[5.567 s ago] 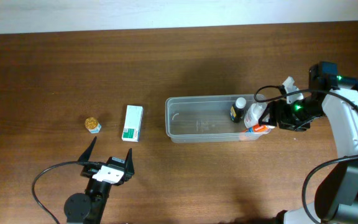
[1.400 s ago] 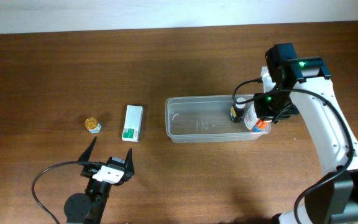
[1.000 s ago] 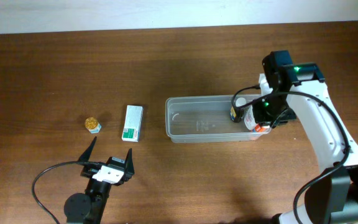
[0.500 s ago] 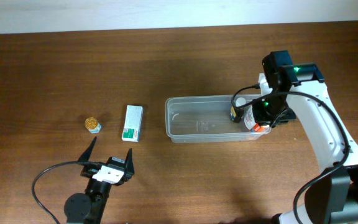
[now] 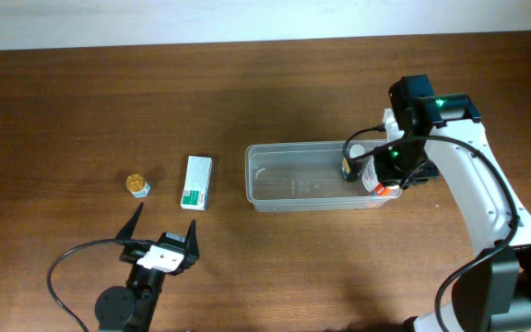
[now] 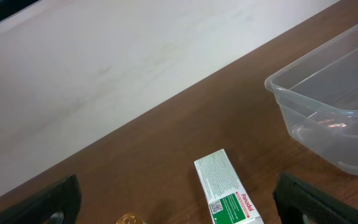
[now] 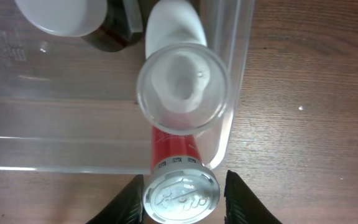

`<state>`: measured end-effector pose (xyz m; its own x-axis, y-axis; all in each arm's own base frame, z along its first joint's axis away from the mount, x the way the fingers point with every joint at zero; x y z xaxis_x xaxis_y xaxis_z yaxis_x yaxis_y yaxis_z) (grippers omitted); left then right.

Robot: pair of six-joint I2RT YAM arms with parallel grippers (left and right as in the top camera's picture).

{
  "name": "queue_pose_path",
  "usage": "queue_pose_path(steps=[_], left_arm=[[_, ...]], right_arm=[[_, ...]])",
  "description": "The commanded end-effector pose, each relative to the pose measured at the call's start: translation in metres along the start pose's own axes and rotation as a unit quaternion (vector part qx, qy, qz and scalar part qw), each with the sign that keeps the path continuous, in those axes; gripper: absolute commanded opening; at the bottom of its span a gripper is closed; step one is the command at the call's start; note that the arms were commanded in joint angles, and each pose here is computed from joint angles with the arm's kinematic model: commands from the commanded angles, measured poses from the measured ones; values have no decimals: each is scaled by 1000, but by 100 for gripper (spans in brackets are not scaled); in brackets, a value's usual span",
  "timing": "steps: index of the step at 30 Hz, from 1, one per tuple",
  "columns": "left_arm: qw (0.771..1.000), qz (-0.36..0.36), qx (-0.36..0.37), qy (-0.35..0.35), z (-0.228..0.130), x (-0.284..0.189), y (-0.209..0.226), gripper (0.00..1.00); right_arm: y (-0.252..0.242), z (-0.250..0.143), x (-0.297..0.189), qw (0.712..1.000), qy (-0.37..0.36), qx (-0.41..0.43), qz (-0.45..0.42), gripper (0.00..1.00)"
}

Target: Pack container

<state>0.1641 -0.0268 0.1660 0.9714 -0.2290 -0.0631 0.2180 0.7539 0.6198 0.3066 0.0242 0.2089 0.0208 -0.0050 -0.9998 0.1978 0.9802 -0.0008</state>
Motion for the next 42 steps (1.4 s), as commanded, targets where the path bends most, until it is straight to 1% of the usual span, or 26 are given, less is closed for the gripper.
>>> queue_pose_path(steps=[1,4,6,9,11,12,15,18,21,22,23,24,25,29,32,36,39,42], left_arm=[[1000,-3,3,-3,0,0,-1,99],[1000,-3,3,-3,0,0,-1,99],[1000,-3,3,-3,0,0,-1,99],[1000,-3,3,-3,0,0,-1,100],[1000,-3,3,-3,0,0,-1,99],[1000,-3,3,-3,0,0,-1,99],[1000,-3,3,-3,0,0,-1,99],[1000,-3,3,-3,0,0,-1,99],[1000,-3,3,-3,0,0,-1,99],[1000,-3,3,-3,0,0,-1,99],[1000,-3,3,-3,0,0,-1,99],[1000,-3,3,-3,0,0,-1,99],[1000,-3,3,-3,0,0,-1,99],[1000,-3,3,-3,0,0,-1,99],[1000,-3,3,-3,0,0,-1,99],[1000,-3,3,-3,0,0,-1,99],[1000,-3,3,-3,0,0,-1,99],[1000,-3,3,-3,0,0,-1,99]], right_arm=[[6,-2,2,1000,7,-1,14,34],[6,-2,2,1000,7,-1,13,35],[6,-1,2,1000,6,-1,14,41],[7,0,0,1000,3,-1,17,46],[9,1,-3,1000,0,-1,27,56],[9,2,-4,1000,-1,-1,28,57],[10,4,-9,999,-9,-1,32,69],[11,8,-16,999,-20,10,35,76],[11,11,-26,998,-32,25,39,80],[11,13,-30,998,-37,31,41,82],[10,15,-36,997,-44,42,43,86],[8,18,-42,996,-52,53,46,95],[4,22,-47,995,-61,66,49,99],[-20,37,-70,983,-100,140,64,99],[-43,50,-89,969,-129,180,110,98],[-71,64,-99,950,-165,217,150,98],[-99,72,-97,940,-197,248,129,99],[-122,73,-96,933,-211,276,98,98]])
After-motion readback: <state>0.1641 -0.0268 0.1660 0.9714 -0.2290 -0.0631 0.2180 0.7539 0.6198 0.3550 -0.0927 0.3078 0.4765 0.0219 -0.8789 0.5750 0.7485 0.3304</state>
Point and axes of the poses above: each gripper's point midway between its finger pads, its own x axis out along the fingers, its own y axis along the line the jaws close on, z = x × y, the point moved 8 cm from there along -x, back along the fingers, and after that the axes turned 13 degrees about x, right-handed, at the moved point
